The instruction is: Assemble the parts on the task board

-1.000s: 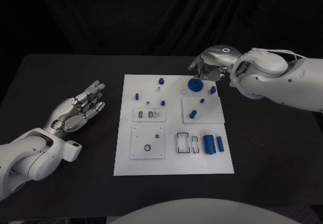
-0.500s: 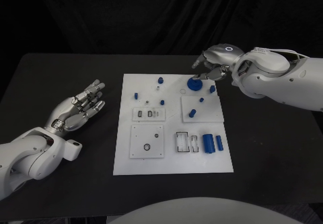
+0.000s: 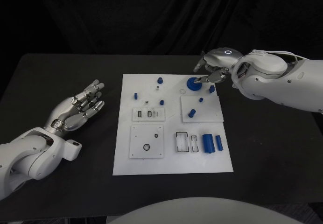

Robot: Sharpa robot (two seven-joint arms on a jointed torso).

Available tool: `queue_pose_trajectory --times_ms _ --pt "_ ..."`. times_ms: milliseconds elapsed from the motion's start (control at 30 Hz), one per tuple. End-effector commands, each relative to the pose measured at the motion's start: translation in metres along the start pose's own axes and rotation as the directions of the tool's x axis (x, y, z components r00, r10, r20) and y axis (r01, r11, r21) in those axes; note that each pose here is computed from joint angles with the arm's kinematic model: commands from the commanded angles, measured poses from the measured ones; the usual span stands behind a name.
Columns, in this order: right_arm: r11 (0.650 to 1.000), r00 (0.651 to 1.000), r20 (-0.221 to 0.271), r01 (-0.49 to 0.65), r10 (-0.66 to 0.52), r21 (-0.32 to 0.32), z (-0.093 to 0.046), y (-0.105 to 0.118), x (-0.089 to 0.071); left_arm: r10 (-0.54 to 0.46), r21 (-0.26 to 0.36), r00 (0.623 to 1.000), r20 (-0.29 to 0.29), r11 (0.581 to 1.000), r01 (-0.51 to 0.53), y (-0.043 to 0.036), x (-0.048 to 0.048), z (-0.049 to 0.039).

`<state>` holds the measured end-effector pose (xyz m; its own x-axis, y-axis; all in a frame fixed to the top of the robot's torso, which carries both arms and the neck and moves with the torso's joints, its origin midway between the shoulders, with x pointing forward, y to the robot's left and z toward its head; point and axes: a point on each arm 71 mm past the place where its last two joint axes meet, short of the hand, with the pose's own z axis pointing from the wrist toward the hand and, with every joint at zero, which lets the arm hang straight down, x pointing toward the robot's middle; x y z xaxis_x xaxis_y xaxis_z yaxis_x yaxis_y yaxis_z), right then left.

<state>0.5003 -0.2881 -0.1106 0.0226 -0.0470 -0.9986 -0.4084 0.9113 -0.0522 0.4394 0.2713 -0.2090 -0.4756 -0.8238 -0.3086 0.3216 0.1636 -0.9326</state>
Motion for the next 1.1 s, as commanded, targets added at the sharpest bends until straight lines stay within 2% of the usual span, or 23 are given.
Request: queue_pose_trajectory --times_ms 33,1100 --pt "1.0 0.999 -0.041 0.009 -0.008 0.023 -0.001 -0.002 0.006 -0.009 0.162 1.0 -0.004 0.987 0.009 -0.0122 0.0006 0.0006" --pt "1.0 0.994 -0.105 0.01 -0.008 0.012 0.005 0.004 0.024 -0.01 0.153 1.0 -0.007 0.988 0.011 -0.0109 -0.0013 -0.0003"
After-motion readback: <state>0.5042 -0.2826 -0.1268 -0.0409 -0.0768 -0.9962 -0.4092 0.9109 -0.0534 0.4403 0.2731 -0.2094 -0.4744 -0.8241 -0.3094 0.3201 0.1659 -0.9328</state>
